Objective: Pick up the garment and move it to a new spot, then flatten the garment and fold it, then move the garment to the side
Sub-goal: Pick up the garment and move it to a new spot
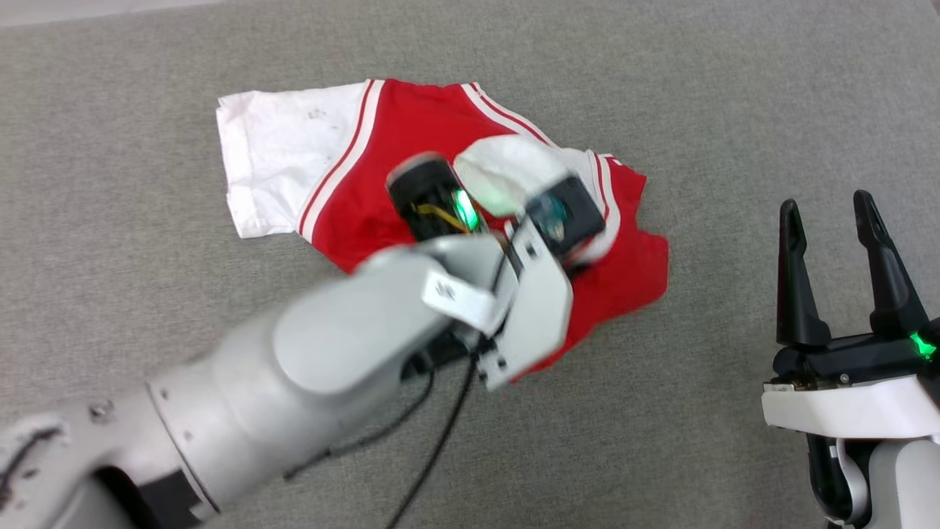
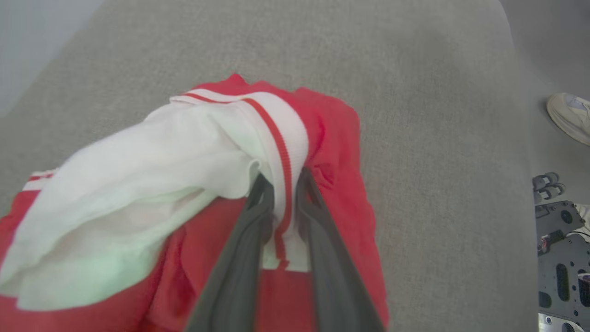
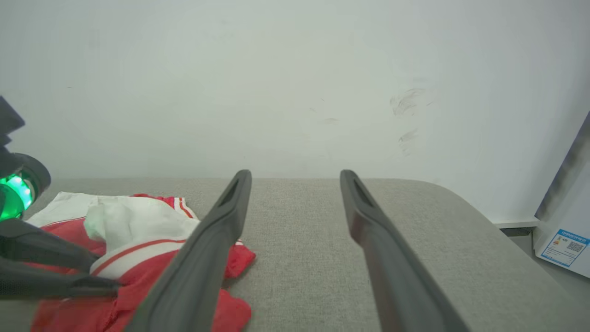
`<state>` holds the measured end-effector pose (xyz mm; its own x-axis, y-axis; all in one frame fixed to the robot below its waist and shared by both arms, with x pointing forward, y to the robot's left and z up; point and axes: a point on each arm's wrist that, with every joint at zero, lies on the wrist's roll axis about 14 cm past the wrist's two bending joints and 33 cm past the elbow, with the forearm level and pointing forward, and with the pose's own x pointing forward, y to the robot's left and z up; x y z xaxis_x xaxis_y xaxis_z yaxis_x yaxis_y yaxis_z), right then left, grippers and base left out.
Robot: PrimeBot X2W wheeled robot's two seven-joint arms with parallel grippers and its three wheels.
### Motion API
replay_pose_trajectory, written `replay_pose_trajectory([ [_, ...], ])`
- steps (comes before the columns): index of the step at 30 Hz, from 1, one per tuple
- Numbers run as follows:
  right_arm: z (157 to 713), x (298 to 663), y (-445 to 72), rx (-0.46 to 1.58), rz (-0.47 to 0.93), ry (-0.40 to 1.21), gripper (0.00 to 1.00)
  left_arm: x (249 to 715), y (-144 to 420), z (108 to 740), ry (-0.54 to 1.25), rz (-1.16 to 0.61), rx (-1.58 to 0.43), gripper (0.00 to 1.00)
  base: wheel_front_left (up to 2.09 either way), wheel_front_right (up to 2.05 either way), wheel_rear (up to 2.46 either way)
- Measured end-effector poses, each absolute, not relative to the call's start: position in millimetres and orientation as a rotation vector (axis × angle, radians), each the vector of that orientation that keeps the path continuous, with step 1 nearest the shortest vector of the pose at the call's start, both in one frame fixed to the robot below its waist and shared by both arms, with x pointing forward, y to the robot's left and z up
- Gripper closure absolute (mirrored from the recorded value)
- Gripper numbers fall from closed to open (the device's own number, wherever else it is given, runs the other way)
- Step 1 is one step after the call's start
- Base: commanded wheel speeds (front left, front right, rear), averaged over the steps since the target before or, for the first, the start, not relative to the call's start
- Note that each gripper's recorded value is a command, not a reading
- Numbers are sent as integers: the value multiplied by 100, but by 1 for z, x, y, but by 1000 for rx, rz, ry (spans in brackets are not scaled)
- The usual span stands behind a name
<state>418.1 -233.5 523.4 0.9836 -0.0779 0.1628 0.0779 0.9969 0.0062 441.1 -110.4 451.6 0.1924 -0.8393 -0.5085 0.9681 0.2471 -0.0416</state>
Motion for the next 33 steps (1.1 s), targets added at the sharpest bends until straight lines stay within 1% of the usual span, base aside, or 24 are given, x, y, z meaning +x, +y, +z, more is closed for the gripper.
replay_pose_trajectory([
  [4, 519, 419, -237, -4, -88, -152, 0, 406, -114, 414, 597, -1351, 329, 100, 0, 0, 0],
  [9, 517, 420, -237, -7, -89, -146, 0, 402, -114, 411, 590, -1347, 324, 100, 0, 0, 0],
  [10, 517, 420, -236, -5, -86, -147, 0, 404, -114, 413, 573, -1339, 313, 19, 0, 0, 0],
  [11, 518, 420, -235, -7, -83, -148, 0, 407, -113, 417, 549, -1329, 298, 0, 0, 0, 0],
  [13, 520, 419, -233, -5, -75, -153, 0, 414, -113, 427, 492, -1306, 274, 0, 0, 0, 0],
  [17, 523, 413, -227, -8, -61, -157, 0, 430, -117, 465, 320, -1250, 174, 0, 0, 0, 0],
  [22, 531, 406, -218, -2, -37, -177, 0, 450, -99, 512, 112, -1097, 85, 0, 0, 0, 0],
  [27, 536, 402, -206, 9, -4, -191, 0, 467, -54, 540, -36, -887, 65, 0, 0, 0, 0],
  [33, 541, 399, -194, 23, 32, -202, 0, 475, 13, 555, -109, -618, 70, 0, 0, 0, 0],
])
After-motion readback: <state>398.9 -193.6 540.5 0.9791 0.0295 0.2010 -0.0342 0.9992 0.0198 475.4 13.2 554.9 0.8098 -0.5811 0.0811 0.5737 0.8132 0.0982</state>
